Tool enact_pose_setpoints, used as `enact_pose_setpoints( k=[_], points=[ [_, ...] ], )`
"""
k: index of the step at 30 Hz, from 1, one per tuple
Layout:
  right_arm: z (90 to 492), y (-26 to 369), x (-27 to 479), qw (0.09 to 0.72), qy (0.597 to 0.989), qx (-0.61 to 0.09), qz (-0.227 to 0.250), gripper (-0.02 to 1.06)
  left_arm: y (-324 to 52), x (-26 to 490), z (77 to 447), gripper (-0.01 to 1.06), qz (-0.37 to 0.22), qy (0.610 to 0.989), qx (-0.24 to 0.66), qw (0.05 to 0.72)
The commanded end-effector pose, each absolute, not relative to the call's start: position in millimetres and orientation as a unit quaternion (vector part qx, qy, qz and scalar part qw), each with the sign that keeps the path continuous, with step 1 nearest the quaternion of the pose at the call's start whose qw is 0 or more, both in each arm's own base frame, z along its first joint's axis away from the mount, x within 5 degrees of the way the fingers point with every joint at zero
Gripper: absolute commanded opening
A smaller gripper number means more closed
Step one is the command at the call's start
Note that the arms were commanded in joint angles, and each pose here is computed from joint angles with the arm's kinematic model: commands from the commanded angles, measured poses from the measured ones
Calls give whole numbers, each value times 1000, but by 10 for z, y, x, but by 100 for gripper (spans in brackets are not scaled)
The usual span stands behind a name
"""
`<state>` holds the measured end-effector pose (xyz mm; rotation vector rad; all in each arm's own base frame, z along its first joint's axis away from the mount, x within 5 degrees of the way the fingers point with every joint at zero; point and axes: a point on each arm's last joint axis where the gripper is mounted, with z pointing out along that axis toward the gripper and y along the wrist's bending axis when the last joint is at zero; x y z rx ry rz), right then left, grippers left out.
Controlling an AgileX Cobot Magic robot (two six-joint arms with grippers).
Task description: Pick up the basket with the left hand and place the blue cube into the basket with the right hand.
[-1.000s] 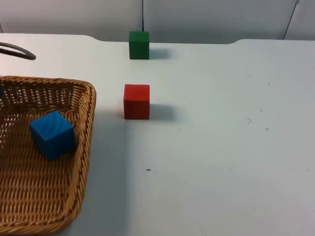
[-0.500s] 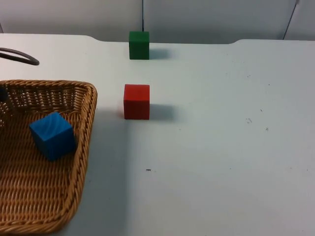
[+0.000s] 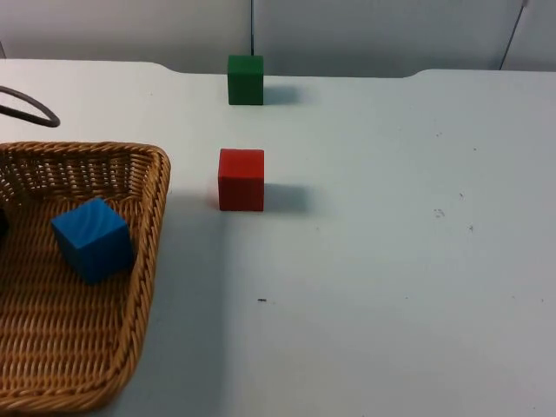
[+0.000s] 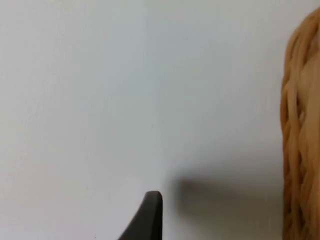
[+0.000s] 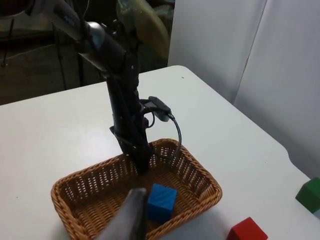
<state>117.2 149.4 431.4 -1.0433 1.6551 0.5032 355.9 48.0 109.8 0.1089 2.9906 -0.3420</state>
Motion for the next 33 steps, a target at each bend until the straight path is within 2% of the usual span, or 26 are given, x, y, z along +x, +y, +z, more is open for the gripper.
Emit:
enact_pose_setpoints(
  k=[1, 4, 14, 18, 19, 23, 29, 33],
  points=[
    [4302, 1495, 1162, 529, 695, -438, 214, 105, 477, 3543, 1210, 89, -111, 990, 42, 70],
    [4302, 1495, 1162, 529, 695, -438, 214, 105, 472, 3522, 1299, 89, -111, 990, 48, 71],
    [4310, 1498, 1163, 533, 692, -438, 214, 105, 433, 3391, 1975, 89, -104, 985, 39, 134],
    [4314, 1499, 1165, 535, 690, -438, 214, 105, 393, 3260, 2450, 89, -99, 974, 30, 202],
    [4314, 1499, 1165, 535, 690, -438, 214, 105, 393, 3260, 2450, 89, -99, 974, 30, 202],
    [4322, 1500, 1167, 541, 682, -446, 208, 105, 307, 3065, 2938, 89, -113, 953, 22, 281],
    [4324, 1501, 1168, 547, 671, -461, 195, 105, 187, 2820, 3299, 89, -127, 935, 33, 331],
    [4316, 1501, 1167, 545, 671, -464, 193, 105, -49, 2533, 3618, 89, -132, 916, 79, 372]
  ],
)
